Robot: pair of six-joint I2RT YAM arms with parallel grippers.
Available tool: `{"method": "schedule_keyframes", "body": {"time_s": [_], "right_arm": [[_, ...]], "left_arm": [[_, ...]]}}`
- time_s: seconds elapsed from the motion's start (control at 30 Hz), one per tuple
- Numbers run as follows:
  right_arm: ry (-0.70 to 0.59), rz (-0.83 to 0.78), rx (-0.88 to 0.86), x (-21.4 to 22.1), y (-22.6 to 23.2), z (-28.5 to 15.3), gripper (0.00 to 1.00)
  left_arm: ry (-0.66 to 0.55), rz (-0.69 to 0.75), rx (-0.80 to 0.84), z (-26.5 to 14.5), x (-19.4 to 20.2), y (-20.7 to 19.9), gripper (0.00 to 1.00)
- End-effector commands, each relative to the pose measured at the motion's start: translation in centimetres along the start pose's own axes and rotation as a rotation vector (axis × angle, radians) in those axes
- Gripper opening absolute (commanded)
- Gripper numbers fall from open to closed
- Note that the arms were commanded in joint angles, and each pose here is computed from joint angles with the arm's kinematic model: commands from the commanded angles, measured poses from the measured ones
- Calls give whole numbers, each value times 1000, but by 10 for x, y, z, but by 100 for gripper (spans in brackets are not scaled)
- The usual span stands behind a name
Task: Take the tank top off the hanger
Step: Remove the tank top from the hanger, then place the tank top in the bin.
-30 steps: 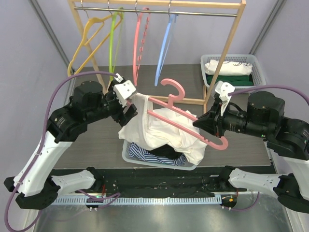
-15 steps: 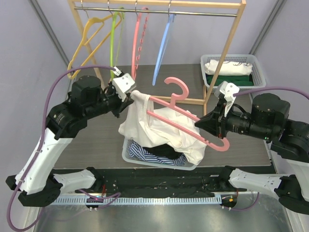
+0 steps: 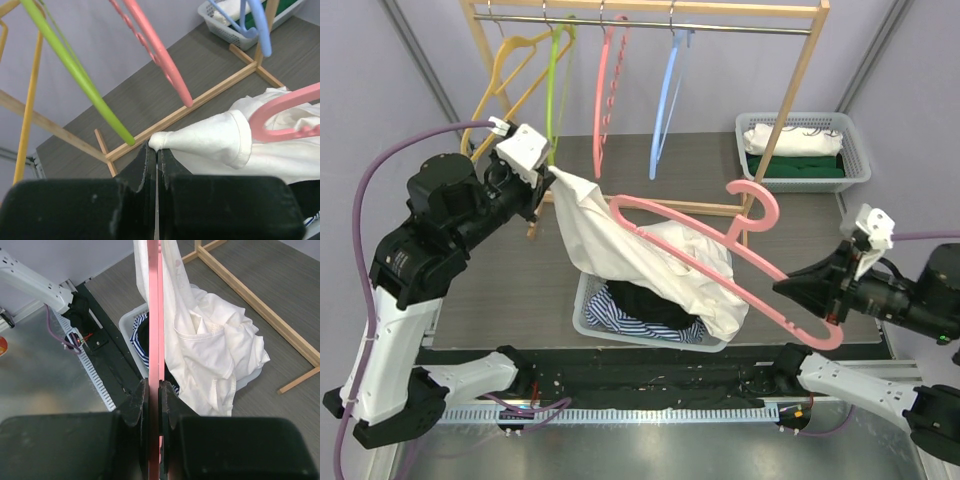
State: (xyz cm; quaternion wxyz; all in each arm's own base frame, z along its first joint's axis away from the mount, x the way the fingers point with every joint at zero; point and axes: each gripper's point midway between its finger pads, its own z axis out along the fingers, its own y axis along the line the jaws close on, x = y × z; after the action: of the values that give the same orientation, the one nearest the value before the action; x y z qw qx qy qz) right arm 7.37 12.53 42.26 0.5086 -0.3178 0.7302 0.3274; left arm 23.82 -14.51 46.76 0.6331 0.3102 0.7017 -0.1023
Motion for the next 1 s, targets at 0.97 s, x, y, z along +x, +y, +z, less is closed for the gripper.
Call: {"method": "schedule_keyframes", "body": {"time_s": [0.97], "right_arm": [[-206,-79,848,-163,-135,43,1]], "left_arm": [[423,265,579,59,151,-166,0]]}}
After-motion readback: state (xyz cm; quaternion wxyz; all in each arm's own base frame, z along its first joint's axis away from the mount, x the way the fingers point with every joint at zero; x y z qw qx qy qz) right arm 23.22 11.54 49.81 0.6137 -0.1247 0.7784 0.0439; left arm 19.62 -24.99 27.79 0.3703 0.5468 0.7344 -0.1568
